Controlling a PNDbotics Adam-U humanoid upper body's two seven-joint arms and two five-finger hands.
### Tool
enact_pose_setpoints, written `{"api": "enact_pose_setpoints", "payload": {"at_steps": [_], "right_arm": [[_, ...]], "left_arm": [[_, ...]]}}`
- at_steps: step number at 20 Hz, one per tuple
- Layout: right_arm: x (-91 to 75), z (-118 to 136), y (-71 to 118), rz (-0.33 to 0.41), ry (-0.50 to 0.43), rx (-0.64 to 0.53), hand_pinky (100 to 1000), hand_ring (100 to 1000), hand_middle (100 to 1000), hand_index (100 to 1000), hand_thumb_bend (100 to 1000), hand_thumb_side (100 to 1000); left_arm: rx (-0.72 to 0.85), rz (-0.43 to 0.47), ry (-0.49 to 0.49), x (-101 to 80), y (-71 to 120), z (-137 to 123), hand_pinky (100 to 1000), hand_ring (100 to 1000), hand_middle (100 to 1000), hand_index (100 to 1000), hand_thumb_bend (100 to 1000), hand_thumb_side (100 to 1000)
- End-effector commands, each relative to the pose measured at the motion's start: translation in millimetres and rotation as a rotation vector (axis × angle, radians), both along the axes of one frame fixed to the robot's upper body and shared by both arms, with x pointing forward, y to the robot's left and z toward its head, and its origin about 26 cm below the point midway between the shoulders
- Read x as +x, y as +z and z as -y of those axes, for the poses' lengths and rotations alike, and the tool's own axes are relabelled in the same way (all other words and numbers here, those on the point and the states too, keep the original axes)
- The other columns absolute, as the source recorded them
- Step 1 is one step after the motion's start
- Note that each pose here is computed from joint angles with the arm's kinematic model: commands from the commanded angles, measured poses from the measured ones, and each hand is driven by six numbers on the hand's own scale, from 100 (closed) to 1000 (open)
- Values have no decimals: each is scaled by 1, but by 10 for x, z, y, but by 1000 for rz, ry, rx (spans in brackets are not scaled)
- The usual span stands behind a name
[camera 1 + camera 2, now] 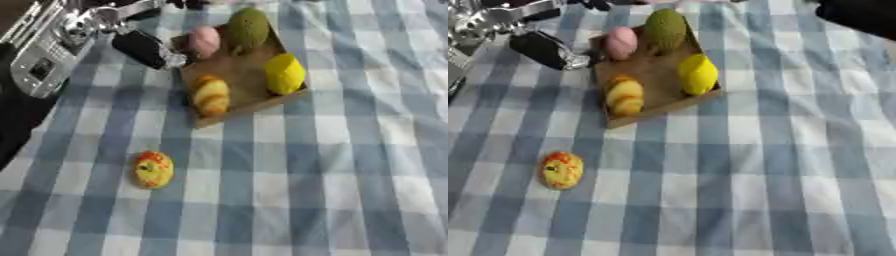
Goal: Pick up objects on the table and place them in the box.
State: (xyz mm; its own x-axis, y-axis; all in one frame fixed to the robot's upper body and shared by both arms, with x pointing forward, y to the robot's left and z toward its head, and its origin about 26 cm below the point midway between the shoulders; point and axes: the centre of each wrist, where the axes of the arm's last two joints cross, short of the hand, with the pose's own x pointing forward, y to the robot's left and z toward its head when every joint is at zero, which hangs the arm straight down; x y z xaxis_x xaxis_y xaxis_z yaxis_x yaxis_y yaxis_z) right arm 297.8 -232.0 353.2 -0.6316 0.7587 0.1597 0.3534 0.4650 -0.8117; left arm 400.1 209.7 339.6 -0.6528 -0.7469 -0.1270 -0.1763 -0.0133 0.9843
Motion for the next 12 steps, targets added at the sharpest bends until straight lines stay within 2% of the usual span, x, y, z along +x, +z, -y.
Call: {"api": "enact_pose_setpoints", "payload": {"at_steps": [1,6,8,12], "right_arm": [[-61,66,93,41,-25,-3,686,699,778,818,100,665],[-62,123,80,46,-50,-7,686,700,779,817,100,664],[-60,127,73,43,-53,-6,685,699,778,817,100,666],[-58,130,66,40,-55,-1,685,700,778,817,100,665]], "left_arm": [[5,73,-20,-352,162,-136,890,841,790,876,330,502],[-8,49,-16,-976,81,-321,890,841,790,882,363,515],[-9,29,-10,-1054,2,-418,889,839,788,881,372,509],[4,10,-36,-1074,-216,-607,885,830,776,870,371,510]]}}
